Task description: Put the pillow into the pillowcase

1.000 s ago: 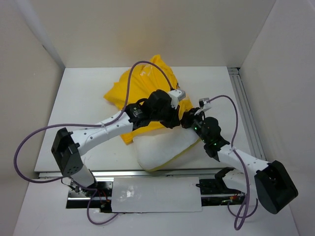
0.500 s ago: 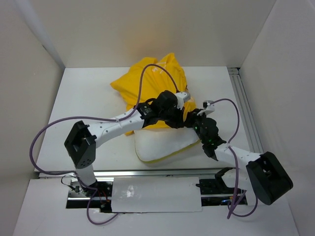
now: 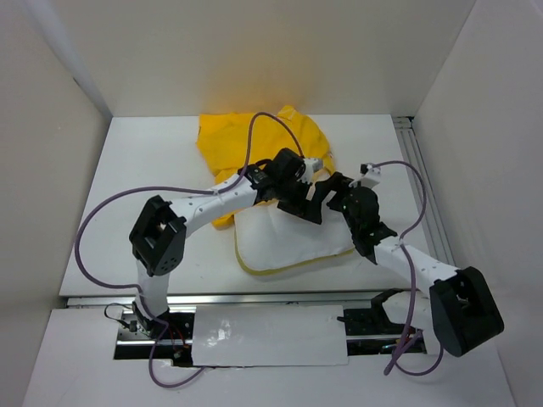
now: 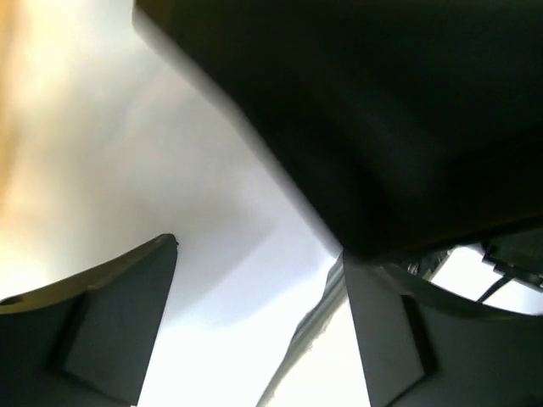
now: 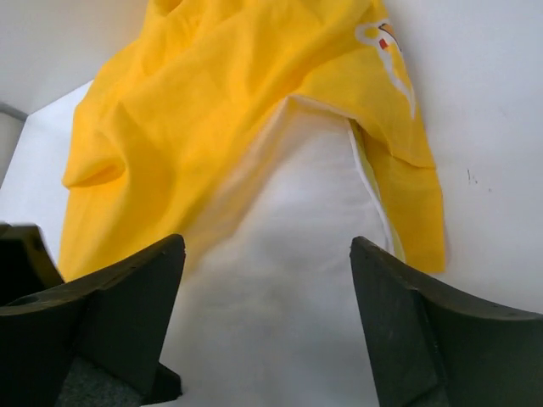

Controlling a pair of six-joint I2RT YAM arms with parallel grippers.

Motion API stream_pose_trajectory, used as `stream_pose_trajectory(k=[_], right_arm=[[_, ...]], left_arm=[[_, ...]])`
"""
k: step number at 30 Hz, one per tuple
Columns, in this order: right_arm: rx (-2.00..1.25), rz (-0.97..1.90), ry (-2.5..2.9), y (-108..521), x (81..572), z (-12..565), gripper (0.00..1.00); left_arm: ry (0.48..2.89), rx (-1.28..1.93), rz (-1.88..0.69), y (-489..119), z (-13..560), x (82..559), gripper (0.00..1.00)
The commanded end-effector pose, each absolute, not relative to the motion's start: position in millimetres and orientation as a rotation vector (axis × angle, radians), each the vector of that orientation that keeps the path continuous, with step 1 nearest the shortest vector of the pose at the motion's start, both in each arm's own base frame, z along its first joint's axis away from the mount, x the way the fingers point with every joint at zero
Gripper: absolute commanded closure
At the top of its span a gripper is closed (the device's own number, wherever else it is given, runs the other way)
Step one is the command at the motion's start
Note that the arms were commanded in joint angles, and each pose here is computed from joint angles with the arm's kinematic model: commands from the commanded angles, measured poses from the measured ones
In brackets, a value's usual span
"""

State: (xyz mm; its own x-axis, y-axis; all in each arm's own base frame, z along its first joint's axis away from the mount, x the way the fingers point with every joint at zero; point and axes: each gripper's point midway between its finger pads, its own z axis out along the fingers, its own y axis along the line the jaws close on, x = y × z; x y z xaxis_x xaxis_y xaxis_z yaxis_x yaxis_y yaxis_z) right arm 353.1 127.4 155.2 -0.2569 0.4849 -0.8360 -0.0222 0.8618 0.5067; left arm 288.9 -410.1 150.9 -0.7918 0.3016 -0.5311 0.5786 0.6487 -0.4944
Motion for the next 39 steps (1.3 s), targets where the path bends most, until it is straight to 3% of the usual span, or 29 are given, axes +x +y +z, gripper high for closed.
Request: stream_pose_trajectory(k=[1, 3, 7, 10, 18, 19, 25, 30, 33, 35, 37, 38, 39], right_arm=[[0.412, 0.458, 1.788, 115.6, 352.1, 177.0, 0.11], [0.416, 0.421, 1.801, 108.3, 351.6, 184.8, 0.08], [0.325, 0.361, 1.859, 104.3, 339.6, 194.0, 0.01], [0.198, 0.348, 1.918, 124.7, 338.1, 208.4, 0.0], [-0.367, 0.339, 2.036, 271.0, 291.3, 202.5, 0.0], [-0.422, 0.258, 2.098, 280.5, 288.3, 177.9, 0.0], [-0.575, 0.389, 2.221, 355.9, 260.2, 140.3, 0.0], [-0.576, 0.242, 2.345, 356.5, 258.6, 100.5, 0.0], [-0.601, 0.294, 2.401, 366.2, 246.0, 80.9, 0.0], [-0.599, 0.282, 2.443, 364.6, 241.4, 64.6, 0.08], [-0.578, 0.237, 2.444, 360.1, 245.1, 55.7, 0.26], [-0.551, 0.202, 2.448, 354.5, 246.8, 54.8, 0.57], [-0.518, 0.141, 2.432, 344.6, 256.0, 55.6, 0.73]], left_arm=[[2.408, 0.714, -0.985, -403.7, 181.7, 272.1, 0.07], [2.342, 0.676, -0.947, -389.6, 208.4, 271.6, 0.0], [2.298, 0.467, -0.806, -338.3, 233.9, 275.7, 0.0], [2.363, 0.216, -0.667, -276.1, 216.6, 281.2, 0.0], [2.469, -0.429, -0.471, -120.0, 145.4, 277.6, 0.0], [2.461, -0.496, -0.461, -104.9, 141.9, 279.6, 0.0], [2.481, -0.584, -0.457, -84.0, 120.6, 278.5, 0.04], [2.466, -0.589, -0.463, -80.5, 121.0, 284.1, 0.04], [2.458, -0.57, -0.474, -81.9, 118.1, 285.7, 0.04], [2.451, -0.546, -0.486, -83.9, 118.4, 289.6, 0.04], [2.45, -0.511, -0.498, -88.0, 116.0, 291.8, 0.04], [2.455, -0.483, -0.496, -90.2, 115.8, 290.9, 0.04], [2.454, -0.449, -0.499, -94.3, 115.1, 293.0, 0.04]])
